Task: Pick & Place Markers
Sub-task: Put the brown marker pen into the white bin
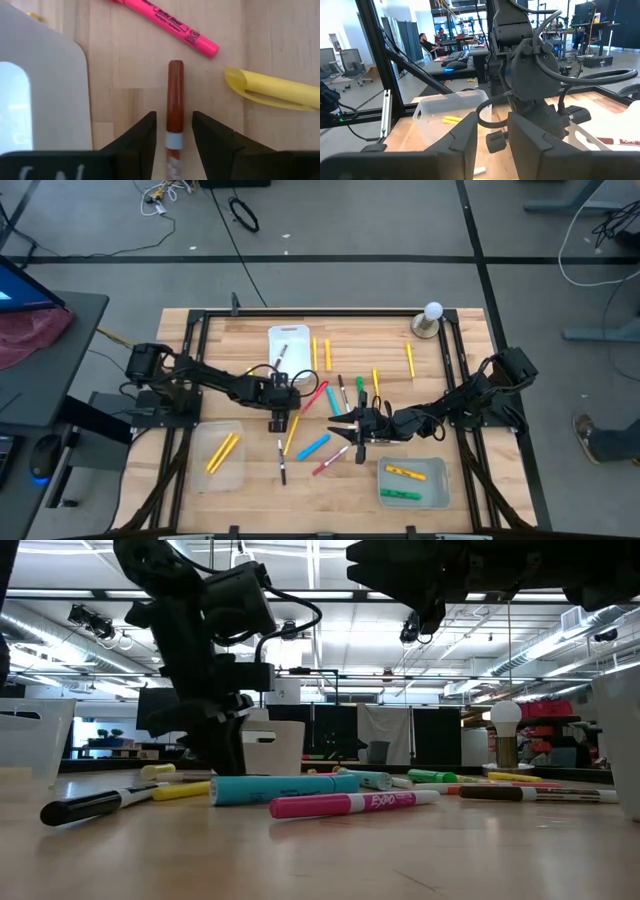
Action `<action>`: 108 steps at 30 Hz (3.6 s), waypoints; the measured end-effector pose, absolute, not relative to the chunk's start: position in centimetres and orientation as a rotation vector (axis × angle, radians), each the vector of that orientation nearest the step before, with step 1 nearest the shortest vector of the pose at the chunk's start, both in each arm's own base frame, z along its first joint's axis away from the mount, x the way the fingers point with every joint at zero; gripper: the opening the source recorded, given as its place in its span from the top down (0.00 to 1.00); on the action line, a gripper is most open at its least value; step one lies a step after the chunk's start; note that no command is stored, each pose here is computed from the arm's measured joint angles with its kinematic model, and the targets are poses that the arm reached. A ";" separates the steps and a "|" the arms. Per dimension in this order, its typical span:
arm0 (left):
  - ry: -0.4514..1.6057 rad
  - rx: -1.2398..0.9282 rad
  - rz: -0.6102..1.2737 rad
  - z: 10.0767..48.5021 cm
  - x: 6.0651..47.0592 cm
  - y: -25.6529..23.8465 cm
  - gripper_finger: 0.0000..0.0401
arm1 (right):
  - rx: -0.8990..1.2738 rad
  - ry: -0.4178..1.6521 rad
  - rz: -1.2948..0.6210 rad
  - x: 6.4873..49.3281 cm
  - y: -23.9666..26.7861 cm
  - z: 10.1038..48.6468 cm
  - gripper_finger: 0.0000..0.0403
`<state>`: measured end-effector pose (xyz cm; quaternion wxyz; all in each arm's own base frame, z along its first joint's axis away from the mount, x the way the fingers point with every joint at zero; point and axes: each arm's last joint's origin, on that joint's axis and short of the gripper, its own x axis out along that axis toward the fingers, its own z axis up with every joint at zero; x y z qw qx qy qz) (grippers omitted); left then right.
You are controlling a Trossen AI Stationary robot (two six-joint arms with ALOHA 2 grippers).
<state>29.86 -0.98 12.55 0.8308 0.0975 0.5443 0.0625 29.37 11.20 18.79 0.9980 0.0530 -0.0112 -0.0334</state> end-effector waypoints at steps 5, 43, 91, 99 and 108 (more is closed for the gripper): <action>1.156 0.213 0.120 12.5 29.8 -1.5 0.79 | 0.104 -0.018 -0.067 29.4 11.2 18.7 0.73; 0.828 -0.004 0.273 23.9 31.2 1.4 0.99 | 0.134 0.054 -0.078 29.4 11.0 18.0 0.73; 0.587 -0.032 0.454 16.1 26.2 -8.3 0.95 | 0.072 0.756 0.017 37.4 -10.3 10.7 0.52; 0.588 -0.032 0.454 16.1 26.2 -8.3 0.95 | 0.013 0.751 0.037 37.4 -10.3 10.7 0.73; 0.588 -0.032 0.454 16.1 26.2 -8.3 0.95 | -0.060 0.749 0.065 37.4 -10.2 10.8 0.96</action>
